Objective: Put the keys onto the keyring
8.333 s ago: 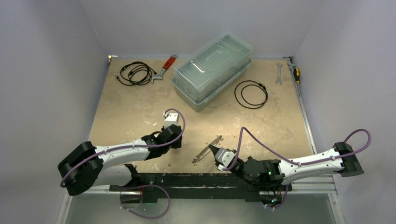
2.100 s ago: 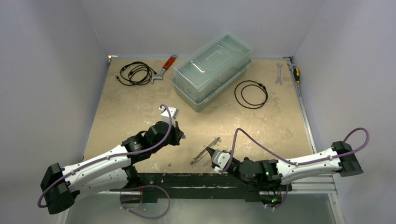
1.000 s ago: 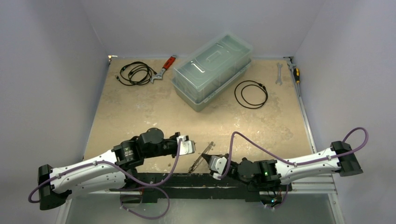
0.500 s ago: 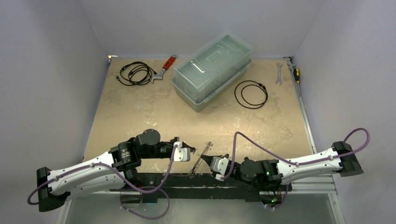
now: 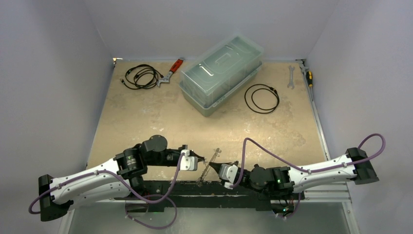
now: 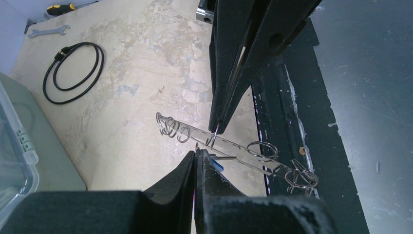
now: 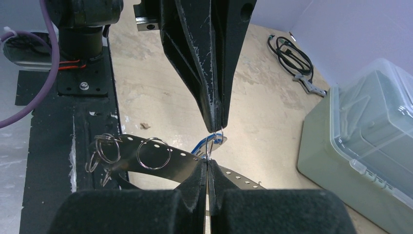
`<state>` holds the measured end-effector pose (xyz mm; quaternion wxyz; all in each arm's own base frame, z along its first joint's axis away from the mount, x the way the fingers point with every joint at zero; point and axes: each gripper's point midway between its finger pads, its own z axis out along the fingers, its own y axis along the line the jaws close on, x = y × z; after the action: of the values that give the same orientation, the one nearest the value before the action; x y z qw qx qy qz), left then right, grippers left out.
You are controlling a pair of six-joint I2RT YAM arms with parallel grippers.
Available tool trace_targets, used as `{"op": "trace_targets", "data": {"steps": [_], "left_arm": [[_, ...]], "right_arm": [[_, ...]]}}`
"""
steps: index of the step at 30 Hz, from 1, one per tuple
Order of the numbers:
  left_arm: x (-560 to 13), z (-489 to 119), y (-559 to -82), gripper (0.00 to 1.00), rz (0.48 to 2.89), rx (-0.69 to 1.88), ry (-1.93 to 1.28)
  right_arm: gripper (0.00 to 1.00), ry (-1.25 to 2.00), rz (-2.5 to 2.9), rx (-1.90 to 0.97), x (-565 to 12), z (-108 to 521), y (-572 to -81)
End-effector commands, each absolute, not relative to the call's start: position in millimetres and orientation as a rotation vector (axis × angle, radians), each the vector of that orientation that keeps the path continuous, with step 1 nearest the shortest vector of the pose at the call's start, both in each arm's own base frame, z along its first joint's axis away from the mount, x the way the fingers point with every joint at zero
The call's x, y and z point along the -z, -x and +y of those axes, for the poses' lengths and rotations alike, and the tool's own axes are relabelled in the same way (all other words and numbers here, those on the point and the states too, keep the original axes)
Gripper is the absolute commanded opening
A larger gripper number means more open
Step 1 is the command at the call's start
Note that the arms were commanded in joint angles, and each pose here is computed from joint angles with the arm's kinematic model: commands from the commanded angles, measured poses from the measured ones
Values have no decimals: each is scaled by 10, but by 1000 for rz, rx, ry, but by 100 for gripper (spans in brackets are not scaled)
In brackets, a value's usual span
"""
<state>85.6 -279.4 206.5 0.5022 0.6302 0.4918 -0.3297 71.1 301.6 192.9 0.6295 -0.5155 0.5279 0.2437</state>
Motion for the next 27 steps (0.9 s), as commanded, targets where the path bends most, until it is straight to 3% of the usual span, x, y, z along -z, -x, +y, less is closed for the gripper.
{"op": "trace_targets", "data": {"steps": [1, 23, 27], "left_arm": [[-2133, -2845, -781, 0, 1121, 837, -1530], [-2176, -2789, -797, 0, 1095, 818, -1493], [-2183, -2723, -1057, 0, 1194, 716, -1395]], "right_arm": [[0, 1115, 1167, -634, -2190, 3083, -663], [0, 1096, 1236, -695, -2352, 3036, -622], [0, 1085, 1202, -756, -2385, 3034, -559]]}}
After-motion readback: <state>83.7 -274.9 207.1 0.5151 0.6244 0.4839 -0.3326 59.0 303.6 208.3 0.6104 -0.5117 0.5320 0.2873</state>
